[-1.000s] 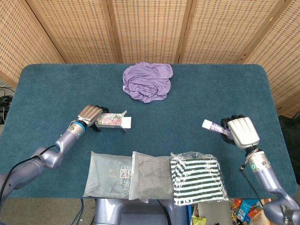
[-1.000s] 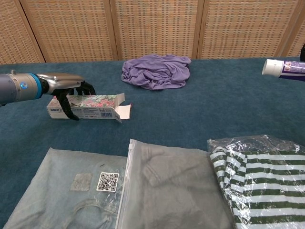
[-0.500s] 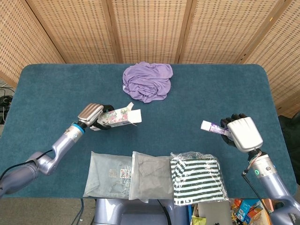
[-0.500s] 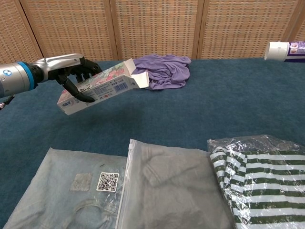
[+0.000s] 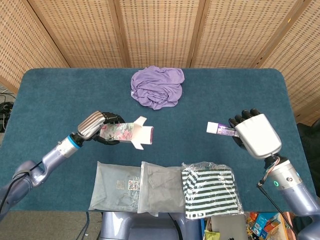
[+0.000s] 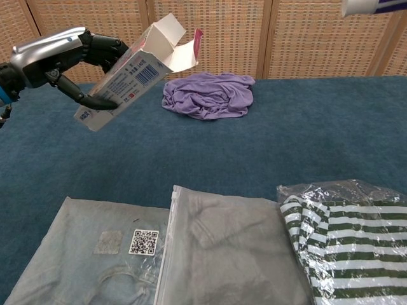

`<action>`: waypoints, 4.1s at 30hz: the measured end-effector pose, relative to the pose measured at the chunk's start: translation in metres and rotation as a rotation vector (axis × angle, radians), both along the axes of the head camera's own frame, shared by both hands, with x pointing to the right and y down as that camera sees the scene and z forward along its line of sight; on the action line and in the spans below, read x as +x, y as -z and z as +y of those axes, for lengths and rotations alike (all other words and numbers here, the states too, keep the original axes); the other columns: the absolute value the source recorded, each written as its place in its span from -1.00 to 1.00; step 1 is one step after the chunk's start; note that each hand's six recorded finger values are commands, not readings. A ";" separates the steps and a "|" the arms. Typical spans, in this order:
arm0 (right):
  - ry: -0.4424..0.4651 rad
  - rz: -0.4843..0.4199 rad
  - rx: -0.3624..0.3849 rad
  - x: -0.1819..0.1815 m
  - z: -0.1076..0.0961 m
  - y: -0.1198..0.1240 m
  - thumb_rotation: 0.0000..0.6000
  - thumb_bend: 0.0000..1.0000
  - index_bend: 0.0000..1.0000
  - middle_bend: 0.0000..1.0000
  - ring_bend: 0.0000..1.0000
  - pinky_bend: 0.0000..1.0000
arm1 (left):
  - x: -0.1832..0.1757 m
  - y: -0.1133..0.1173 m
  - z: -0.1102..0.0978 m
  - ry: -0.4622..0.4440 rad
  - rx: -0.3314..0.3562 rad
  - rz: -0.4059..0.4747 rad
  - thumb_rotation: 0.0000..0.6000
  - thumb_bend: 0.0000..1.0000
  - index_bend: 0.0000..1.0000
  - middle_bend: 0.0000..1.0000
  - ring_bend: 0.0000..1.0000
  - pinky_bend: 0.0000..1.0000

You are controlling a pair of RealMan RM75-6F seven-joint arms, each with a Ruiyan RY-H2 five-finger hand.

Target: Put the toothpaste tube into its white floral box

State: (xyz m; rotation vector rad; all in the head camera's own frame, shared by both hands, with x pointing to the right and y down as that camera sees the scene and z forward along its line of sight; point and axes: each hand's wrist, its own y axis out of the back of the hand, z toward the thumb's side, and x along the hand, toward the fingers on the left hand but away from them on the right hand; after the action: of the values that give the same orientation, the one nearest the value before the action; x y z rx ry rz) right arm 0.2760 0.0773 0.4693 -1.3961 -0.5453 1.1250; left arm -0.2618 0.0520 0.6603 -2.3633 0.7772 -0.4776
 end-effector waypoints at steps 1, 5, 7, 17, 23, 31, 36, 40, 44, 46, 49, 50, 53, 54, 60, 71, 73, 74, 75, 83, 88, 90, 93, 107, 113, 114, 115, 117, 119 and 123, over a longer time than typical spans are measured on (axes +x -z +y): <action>0.014 0.005 0.007 -0.004 0.000 0.005 1.00 0.60 0.15 0.21 -0.09 -0.06 | 0.001 0.002 0.001 -0.008 0.006 0.015 1.00 0.03 0.05 0.02 -0.07 0.05; 0.053 0.008 0.017 -0.015 0.001 0.020 1.00 0.60 0.15 0.21 -0.08 -0.06 | 0.002 0.014 0.006 -0.026 0.024 0.091 1.00 0.08 0.05 0.02 -0.07 0.05; 0.074 0.012 0.024 -0.020 0.002 0.027 1.00 0.60 0.15 0.21 -0.08 -0.06 | 0.001 0.019 0.006 -0.030 0.030 0.116 1.00 0.08 0.05 0.02 -0.07 0.05; 0.141 0.021 0.073 -0.038 -0.003 0.052 1.00 0.60 0.15 0.22 -0.08 -0.06 | -0.001 0.020 -0.006 -0.009 0.035 0.092 1.00 0.08 0.07 0.02 -0.07 0.05; 0.199 0.052 0.110 -0.057 -0.009 0.064 1.00 0.61 0.15 0.22 -0.07 -0.06 | 0.020 0.011 -0.007 -0.014 0.035 0.080 1.00 0.08 0.07 0.02 -0.07 0.05; 0.261 0.104 0.109 -0.092 -0.022 0.064 1.00 0.64 0.17 0.23 -0.06 -0.06 | 0.046 0.008 -0.016 -0.008 0.039 0.087 1.00 0.08 0.07 0.02 -0.07 0.06; 0.292 0.126 0.101 -0.111 -0.025 0.057 1.00 0.66 0.17 0.23 -0.05 -0.06 | 0.054 0.007 -0.023 0.007 0.033 0.086 1.00 0.08 0.07 0.02 -0.07 0.05; 0.316 0.135 0.088 -0.128 -0.026 0.048 1.00 0.66 0.17 0.23 -0.05 -0.06 | 0.062 0.006 -0.028 0.016 0.028 0.079 1.00 0.08 0.07 0.02 -0.07 0.06; 0.328 0.145 0.091 -0.141 -0.028 0.041 1.00 0.66 0.17 0.24 -0.05 -0.06 | 0.072 0.005 -0.031 0.026 0.031 0.087 1.00 0.08 0.08 0.02 -0.07 0.06; 0.324 0.147 0.102 -0.146 -0.030 0.038 1.00 0.66 0.18 0.24 -0.04 -0.06 | 0.075 0.005 -0.030 0.020 0.030 0.087 1.00 0.08 0.09 0.02 -0.07 0.06; 0.315 0.157 0.108 -0.150 -0.033 0.034 1.00 0.66 0.18 0.24 -0.04 -0.06 | 0.080 0.004 -0.027 0.007 0.028 0.091 1.00 0.08 0.09 0.02 -0.07 0.06; 0.313 0.162 0.108 -0.150 -0.033 0.033 1.00 0.66 0.18 0.24 -0.04 -0.06 | 0.081 0.004 -0.027 0.006 0.027 0.092 1.00 0.08 0.09 0.02 -0.07 0.06; 0.314 0.184 0.111 -0.153 -0.034 0.030 1.00 0.66 0.18 0.24 -0.04 -0.06 | 0.085 0.004 -0.027 0.006 0.026 0.097 1.00 0.08 0.09 0.02 -0.07 0.06; 0.317 0.193 0.115 -0.153 -0.034 0.029 1.00 0.66 0.18 0.24 -0.04 -0.06 | 0.086 0.004 -0.027 0.005 0.026 0.098 1.00 0.08 0.09 0.02 -0.07 0.06; 0.323 0.233 0.123 -0.153 -0.033 0.025 1.00 0.66 0.18 0.24 -0.04 -0.06 | 0.088 0.004 -0.028 0.009 0.028 0.098 1.00 0.08 0.09 0.02 -0.07 0.06; 0.336 0.296 0.155 -0.147 -0.031 0.022 1.00 0.66 0.19 0.24 -0.02 -0.05 | 0.091 0.007 -0.031 0.018 0.014 0.111 1.00 0.08 0.10 0.02 -0.07 0.07; 0.347 0.289 0.158 -0.151 -0.028 0.022 1.00 0.66 0.19 0.25 -0.02 -0.05 | 0.094 0.007 -0.032 0.019 0.007 0.113 1.00 0.08 0.09 0.02 -0.07 0.07; 0.349 0.286 0.158 -0.152 -0.027 0.023 1.00 0.66 0.19 0.25 -0.02 -0.05 | 0.096 0.007 -0.032 0.019 0.001 0.114 1.00 0.08 0.09 0.02 -0.07 0.07; 0.352 0.283 0.159 -0.154 -0.027 0.023 1.00 0.66 0.19 0.25 -0.02 -0.05 | 0.097 0.007 -0.033 0.019 -0.001 0.115 1.00 0.08 0.09 0.02 -0.07 0.07; 0.379 0.286 0.172 -0.164 -0.023 0.021 1.00 0.66 0.19 0.24 -0.02 -0.04 | 0.107 0.009 -0.032 0.006 0.001 0.107 1.00 0.08 0.09 0.02 -0.07 0.07; 0.387 0.306 0.184 -0.167 -0.024 0.018 1.00 0.66 0.19 0.24 -0.02 0.02 | 0.109 0.008 -0.032 0.002 -0.003 0.099 1.00 0.08 0.11 0.02 -0.06 0.08; 0.390 0.321 0.198 -0.167 -0.025 0.018 1.00 0.66 0.19 0.23 -0.02 0.02 | 0.111 0.009 -0.033 0.002 -0.003 0.099 1.00 0.08 0.12 0.02 -0.05 0.08; 0.401 0.358 0.225 -0.167 -0.027 0.018 1.00 0.66 0.19 0.22 -0.02 0.02 | 0.112 0.009 -0.033 -0.002 -0.004 0.094 1.00 0.08 0.12 0.02 -0.05 0.09; 0.459 0.467 0.337 -0.172 -0.022 0.023 1.00 -1.00 -0.99 -1.00 -0.96 -0.71 | 0.125 0.010 -0.033 -0.001 -0.026 0.100 1.00 0.08 0.12 0.02 -0.05 0.09; 0.419 0.514 0.450 -0.170 -0.021 0.037 1.00 -1.00 -1.00 -1.00 -1.00 -1.00 | 0.132 0.009 -0.032 0.021 -0.045 0.118 1.00 0.08 0.12 0.02 -0.05 0.09; 0.410 0.516 0.458 -0.169 -0.021 0.038 1.00 -1.00 -1.00 -1.00 -1.00 -1.00 | 0.133 0.009 -0.032 0.023 -0.046 0.120 1.00 0.08 0.12 0.02 -0.05 0.09; 0.397 0.517 0.467 -0.168 -0.020 0.041 1.00 -1.00 -1.00 -1.00 -1.00 -1.00 | 0.133 0.008 -0.032 0.025 -0.047 0.120 1.00 0.08 0.12 0.02 -0.05 0.09; 0.379 0.517 0.476 -0.166 -0.020 0.044 1.00 -1.00 -1.00 -1.00 -1.00 -1.00 | 0.132 0.007 -0.032 0.027 -0.048 0.119 1.00 0.08 0.12 0.02 -0.05 0.09; 0.355 0.511 0.479 -0.162 -0.023 0.047 1.00 -1.00 -1.00 -1.00 -1.00 -1.00 | 0.130 0.007 -0.033 0.029 -0.043 0.111 1.00 0.08 0.12 0.02 -0.05 0.09; 0.300 0.490 0.465 -0.149 -0.034 0.048 1.00 -1.00 -1.00 -1.00 -1.00 -1.00 | 0.120 0.006 -0.037 0.030 -0.015 0.075 1.00 0.08 0.12 0.02 -0.05 0.09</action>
State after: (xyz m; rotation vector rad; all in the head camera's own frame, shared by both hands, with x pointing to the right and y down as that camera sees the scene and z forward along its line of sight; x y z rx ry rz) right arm 0.1273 0.0435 0.4208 -0.7327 -0.2101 0.9696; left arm -0.1420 0.0152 0.6545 -2.3984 0.8467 -0.4100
